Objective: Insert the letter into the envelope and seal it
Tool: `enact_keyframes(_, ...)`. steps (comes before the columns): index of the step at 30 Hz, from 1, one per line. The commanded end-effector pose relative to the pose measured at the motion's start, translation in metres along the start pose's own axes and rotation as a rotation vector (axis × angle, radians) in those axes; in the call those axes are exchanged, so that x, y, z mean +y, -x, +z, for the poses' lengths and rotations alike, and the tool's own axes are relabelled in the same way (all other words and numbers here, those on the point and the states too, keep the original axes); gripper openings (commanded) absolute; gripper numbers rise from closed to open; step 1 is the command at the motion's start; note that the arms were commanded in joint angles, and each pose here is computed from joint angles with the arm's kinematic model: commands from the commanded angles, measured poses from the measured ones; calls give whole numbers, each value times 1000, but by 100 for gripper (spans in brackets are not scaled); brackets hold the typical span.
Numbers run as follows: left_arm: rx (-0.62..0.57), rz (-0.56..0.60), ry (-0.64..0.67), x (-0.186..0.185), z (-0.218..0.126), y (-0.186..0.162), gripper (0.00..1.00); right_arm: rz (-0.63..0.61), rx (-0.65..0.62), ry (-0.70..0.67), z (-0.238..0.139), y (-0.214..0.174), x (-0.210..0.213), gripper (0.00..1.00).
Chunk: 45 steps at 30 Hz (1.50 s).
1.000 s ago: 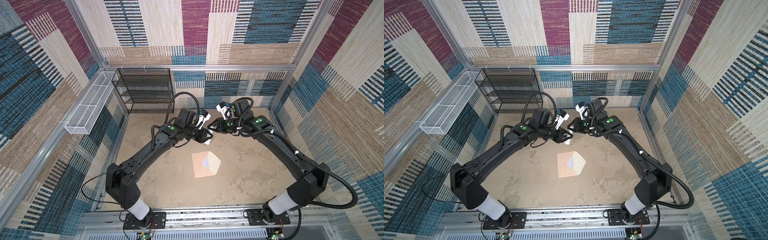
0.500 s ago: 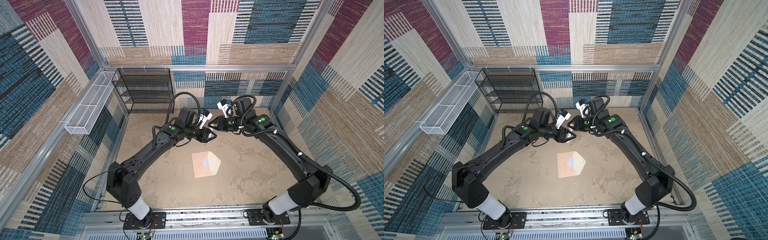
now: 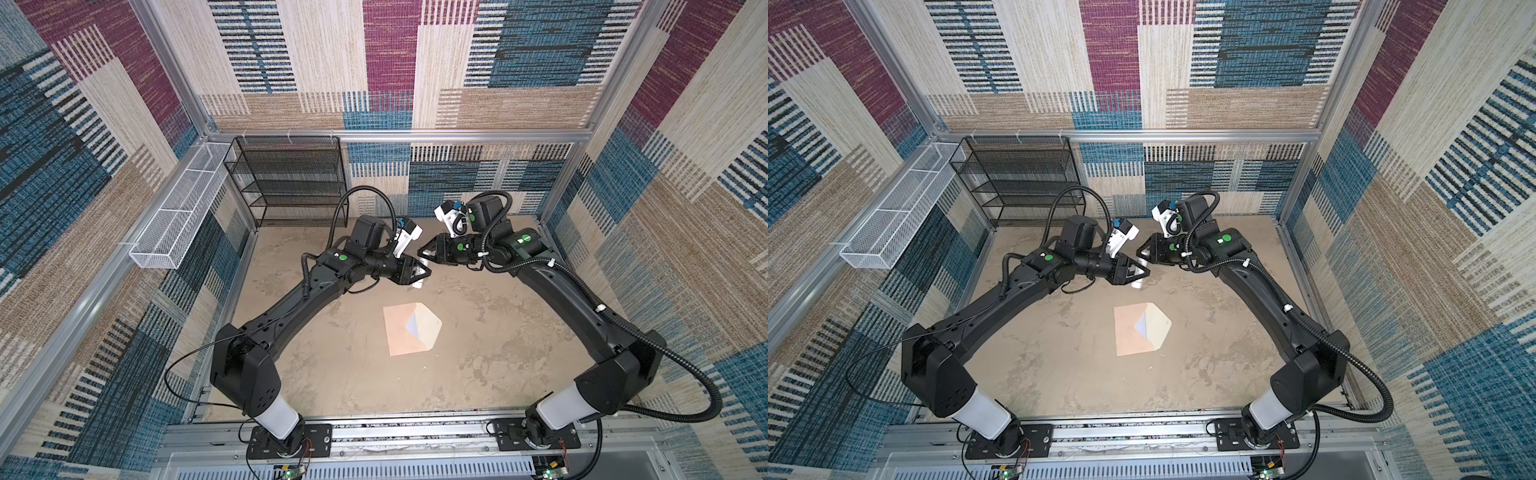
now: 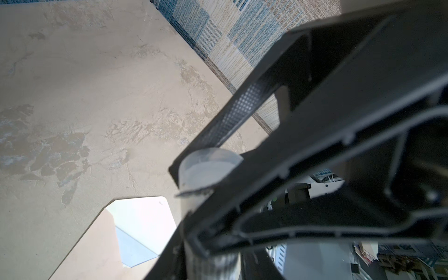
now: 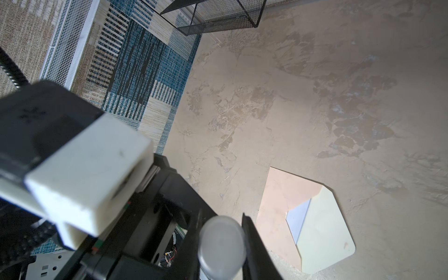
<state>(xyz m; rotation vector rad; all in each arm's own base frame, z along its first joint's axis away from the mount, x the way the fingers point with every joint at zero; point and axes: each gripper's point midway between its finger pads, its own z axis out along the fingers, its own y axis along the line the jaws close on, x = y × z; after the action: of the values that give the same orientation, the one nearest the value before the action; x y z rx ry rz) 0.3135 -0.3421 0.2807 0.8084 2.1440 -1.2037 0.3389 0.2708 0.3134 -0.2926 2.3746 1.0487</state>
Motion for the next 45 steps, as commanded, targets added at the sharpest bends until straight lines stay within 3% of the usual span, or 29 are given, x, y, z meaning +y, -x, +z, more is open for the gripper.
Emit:
enact_keyframes(1, -19, -20, -41, -8, -1, 6, 35, -26, -15, 20, -4, 5, 7, 15)
enact_keyframes(5, -27, -26, -48, -8, 1, 8, 31, -29, -9, 25, -4, 4, 8, 15)
enact_keyframes(10, -27, -32, -77, -11, 3, 10, 16, -33, -1, 25, -3, 1, 7, 19)
enact_keyframes(14, -20, -33, -72, -10, 3, 8, 6, -29, -14, 21, -5, 5, 8, 45)
enact_keyframes(17, -14, -33, -53, -7, 3, 6, 3, -18, -52, 24, -8, 12, 10, 51)
enact_keyframes(26, -22, -21, 4, 1, 0, 1, 2, 1, -56, 32, -4, 18, 11, 42)
enact_keyframes(34, -36, -16, 17, 4, 0, 3, 2, 15, -25, 29, 2, 11, 7, 42)
enact_keyframes(37, -41, -17, 18, 4, 0, 4, 2, 17, -21, 27, 3, 10, 5, 35)
enact_keyframes(45, -45, -15, 13, 4, 1, 5, 2, 19, -18, 22, 6, 9, 3, 30)
